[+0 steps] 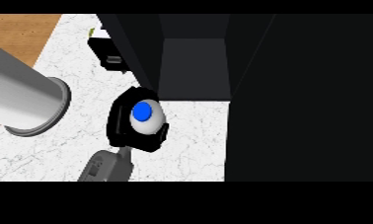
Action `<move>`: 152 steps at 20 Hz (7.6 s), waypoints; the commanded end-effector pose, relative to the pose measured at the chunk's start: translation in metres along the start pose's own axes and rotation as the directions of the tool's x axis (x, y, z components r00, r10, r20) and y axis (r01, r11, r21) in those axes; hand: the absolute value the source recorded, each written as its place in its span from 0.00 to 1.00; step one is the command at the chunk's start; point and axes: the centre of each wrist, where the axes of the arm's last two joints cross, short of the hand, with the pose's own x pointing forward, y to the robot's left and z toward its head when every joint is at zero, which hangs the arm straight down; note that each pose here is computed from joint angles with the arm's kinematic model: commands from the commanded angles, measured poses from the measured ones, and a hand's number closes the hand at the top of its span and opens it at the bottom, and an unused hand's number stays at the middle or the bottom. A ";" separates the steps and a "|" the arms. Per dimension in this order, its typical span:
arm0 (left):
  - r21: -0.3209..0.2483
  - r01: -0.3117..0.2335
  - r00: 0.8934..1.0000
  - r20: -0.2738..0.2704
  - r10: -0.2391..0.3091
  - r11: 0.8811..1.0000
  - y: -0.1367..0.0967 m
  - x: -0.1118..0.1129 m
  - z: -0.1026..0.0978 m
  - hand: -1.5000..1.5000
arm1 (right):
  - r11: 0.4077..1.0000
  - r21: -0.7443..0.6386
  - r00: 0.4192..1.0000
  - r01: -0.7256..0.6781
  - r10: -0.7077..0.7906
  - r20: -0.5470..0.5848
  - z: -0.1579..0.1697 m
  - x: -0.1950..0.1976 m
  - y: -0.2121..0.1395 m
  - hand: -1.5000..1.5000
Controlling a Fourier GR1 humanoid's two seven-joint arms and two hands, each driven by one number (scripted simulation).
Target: Pick up the bottled water, place it into the cabinet and close the cabinet
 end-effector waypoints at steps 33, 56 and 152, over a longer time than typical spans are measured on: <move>0.110 0.326 0.945 -0.048 -0.323 0.939 -0.129 0.025 -0.134 1.00 | 1.000 0.019 0.997 0.003 -0.004 0.075 -0.016 0.019 -0.012 0.00; 0.159 0.586 0.810 -0.091 -0.579 0.794 -0.080 -0.006 -0.176 0.00 | 0.998 0.061 0.995 0.030 -0.036 0.096 -0.027 0.003 -0.024 0.00; 0.058 0.126 0.992 0.003 -0.126 0.990 0.038 0.138 0.093 0.00 | 0.760 0.649 0.996 -0.026 -0.034 0.080 -0.141 0.040 0.149 1.00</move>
